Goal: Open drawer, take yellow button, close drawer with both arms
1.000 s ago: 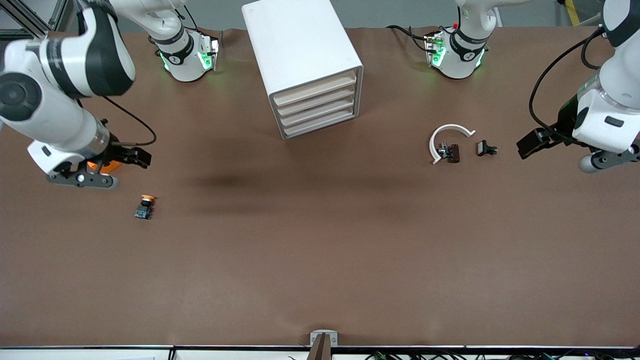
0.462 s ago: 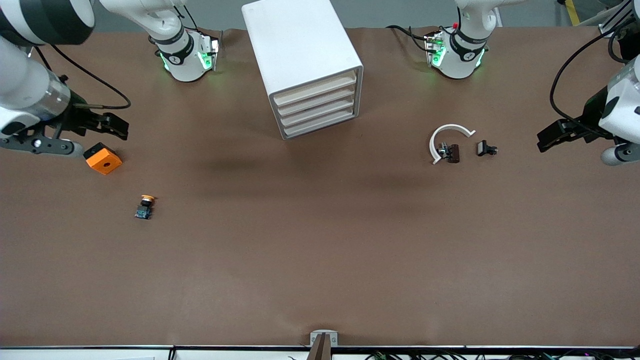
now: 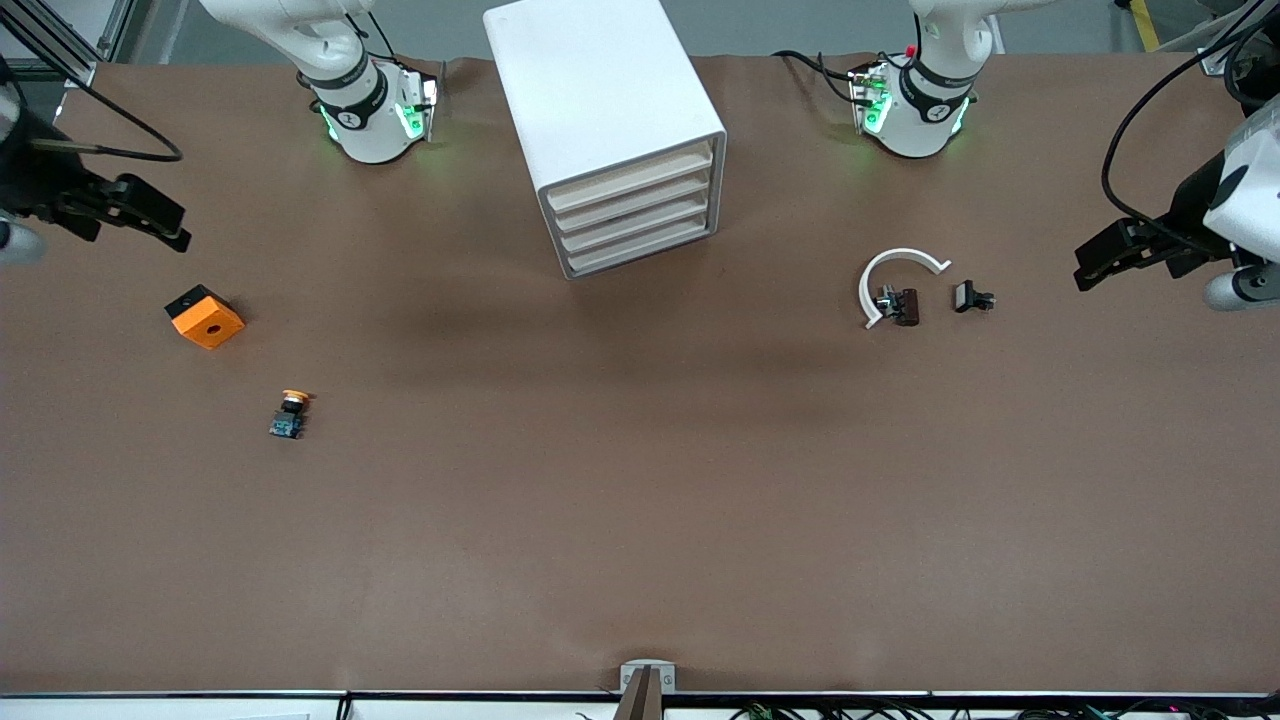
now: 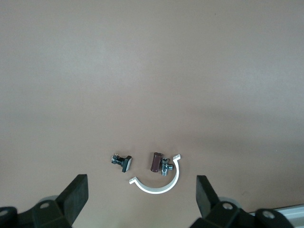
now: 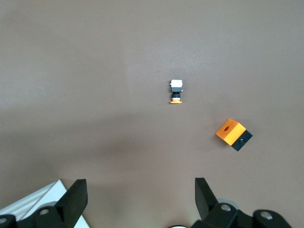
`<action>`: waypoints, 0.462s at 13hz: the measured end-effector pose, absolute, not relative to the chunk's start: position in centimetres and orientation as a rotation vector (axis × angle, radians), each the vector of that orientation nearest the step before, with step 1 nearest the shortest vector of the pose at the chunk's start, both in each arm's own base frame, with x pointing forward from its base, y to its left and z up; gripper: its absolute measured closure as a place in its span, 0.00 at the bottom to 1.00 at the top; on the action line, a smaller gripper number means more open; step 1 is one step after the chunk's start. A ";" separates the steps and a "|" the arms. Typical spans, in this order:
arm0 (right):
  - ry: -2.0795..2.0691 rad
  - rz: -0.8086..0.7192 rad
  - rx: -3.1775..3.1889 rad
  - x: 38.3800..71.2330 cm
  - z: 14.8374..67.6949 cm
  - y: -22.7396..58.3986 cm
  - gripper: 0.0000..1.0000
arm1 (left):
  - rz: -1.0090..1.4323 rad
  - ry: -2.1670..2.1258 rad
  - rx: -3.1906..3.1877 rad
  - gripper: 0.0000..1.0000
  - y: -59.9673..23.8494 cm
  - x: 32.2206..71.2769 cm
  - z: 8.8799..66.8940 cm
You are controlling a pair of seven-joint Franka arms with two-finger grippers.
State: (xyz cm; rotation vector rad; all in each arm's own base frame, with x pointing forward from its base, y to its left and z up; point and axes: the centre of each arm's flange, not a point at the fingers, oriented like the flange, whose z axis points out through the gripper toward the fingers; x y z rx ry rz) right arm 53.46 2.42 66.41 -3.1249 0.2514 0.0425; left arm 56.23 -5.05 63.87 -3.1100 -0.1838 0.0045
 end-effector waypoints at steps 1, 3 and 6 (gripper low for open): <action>0.274 0.041 -3.113 53.6 66.5 1.5 0.00 | 0.011 -0.177 -3.111 0.00 -4.8 55.6 63.9; 0.301 0.036 -3.109 53.9 66.2 0.5 0.00 | 0.019 -0.174 -3.111 0.00 -4.4 54.5 64.0; 0.318 0.042 -3.108 55.0 65.0 -0.1 0.00 | 0.020 -0.168 -3.111 0.00 -4.6 53.6 64.2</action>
